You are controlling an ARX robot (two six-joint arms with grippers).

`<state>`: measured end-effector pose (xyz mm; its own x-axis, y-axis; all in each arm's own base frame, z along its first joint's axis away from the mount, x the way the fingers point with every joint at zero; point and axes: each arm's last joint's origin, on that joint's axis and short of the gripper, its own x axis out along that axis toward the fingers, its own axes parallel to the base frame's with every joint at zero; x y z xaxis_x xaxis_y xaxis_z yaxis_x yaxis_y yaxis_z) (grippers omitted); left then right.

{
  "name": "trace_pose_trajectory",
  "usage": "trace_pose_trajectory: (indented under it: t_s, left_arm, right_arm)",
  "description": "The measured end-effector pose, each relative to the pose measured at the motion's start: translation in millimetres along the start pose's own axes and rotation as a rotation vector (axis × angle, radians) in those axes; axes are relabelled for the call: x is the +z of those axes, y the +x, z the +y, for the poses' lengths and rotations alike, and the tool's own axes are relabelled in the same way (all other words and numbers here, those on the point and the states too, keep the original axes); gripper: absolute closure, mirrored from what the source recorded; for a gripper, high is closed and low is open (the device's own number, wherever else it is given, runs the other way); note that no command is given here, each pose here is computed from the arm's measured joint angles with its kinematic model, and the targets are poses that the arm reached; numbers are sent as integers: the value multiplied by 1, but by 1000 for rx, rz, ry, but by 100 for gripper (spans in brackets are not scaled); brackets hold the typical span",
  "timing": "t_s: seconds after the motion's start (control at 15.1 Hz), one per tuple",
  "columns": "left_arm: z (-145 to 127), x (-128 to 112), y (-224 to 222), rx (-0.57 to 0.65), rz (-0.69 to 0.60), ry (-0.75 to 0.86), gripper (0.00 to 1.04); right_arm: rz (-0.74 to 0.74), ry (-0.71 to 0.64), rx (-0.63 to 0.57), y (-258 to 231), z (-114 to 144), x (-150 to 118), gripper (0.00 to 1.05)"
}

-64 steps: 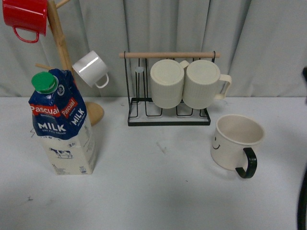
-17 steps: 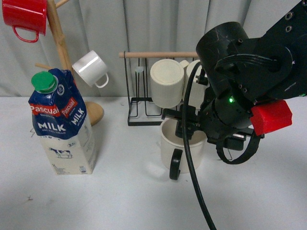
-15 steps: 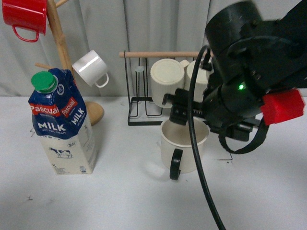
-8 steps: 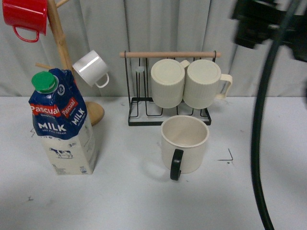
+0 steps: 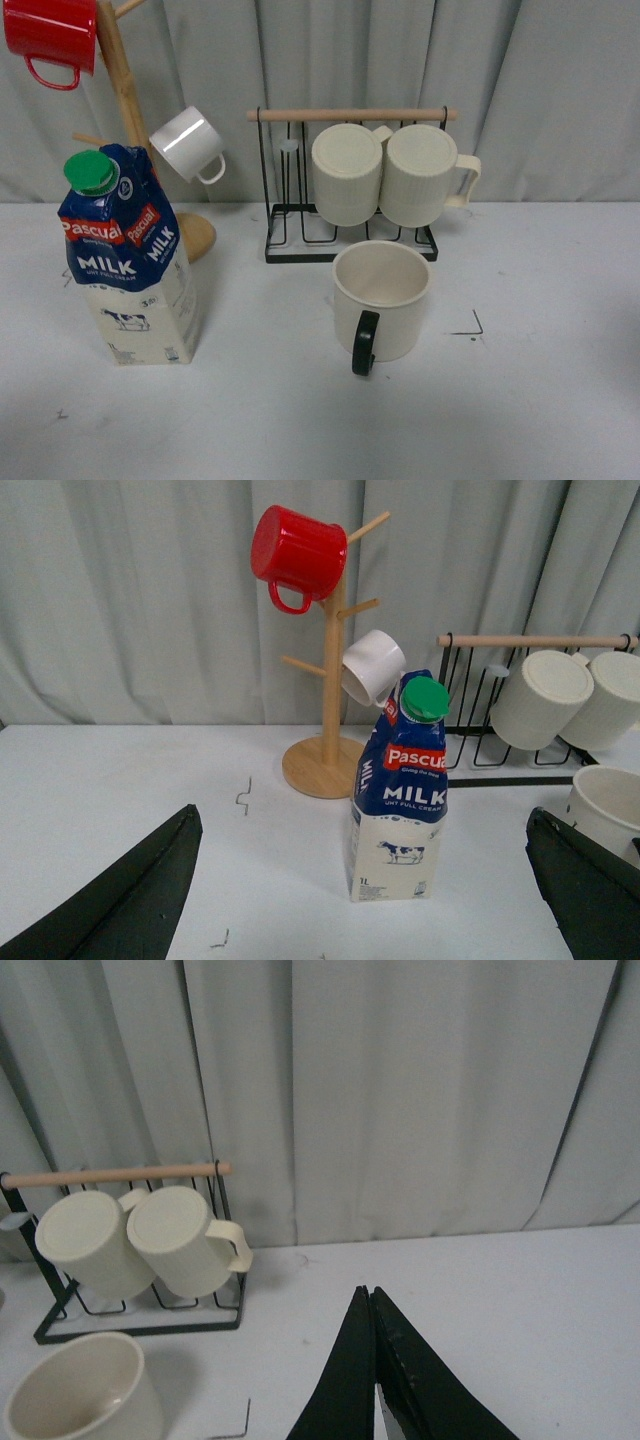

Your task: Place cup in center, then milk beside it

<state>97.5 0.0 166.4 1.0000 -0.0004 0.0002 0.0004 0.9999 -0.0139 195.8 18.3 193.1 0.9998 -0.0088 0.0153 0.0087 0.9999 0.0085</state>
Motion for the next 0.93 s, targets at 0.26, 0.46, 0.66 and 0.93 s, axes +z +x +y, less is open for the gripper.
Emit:
trace_pose_trajectory:
  t_s: [0.26,0.46,0.66,0.93]
  left_arm:
    - [0,0,0,0,1,0,7]
    - [0,0,0,0,1,0,7]
    - [0,0,0,0,1,0,7]
    - [0,0,0,0,1,0,7]
  right_arm:
    - [24,-2,21,-28,-12,-14,103]
    - [29,-2,6,-43,-19,-19,103]
    - [49,-2,6,-54,-19,-31,103]
    - [16,-3,6,-66,-19,-24,103]
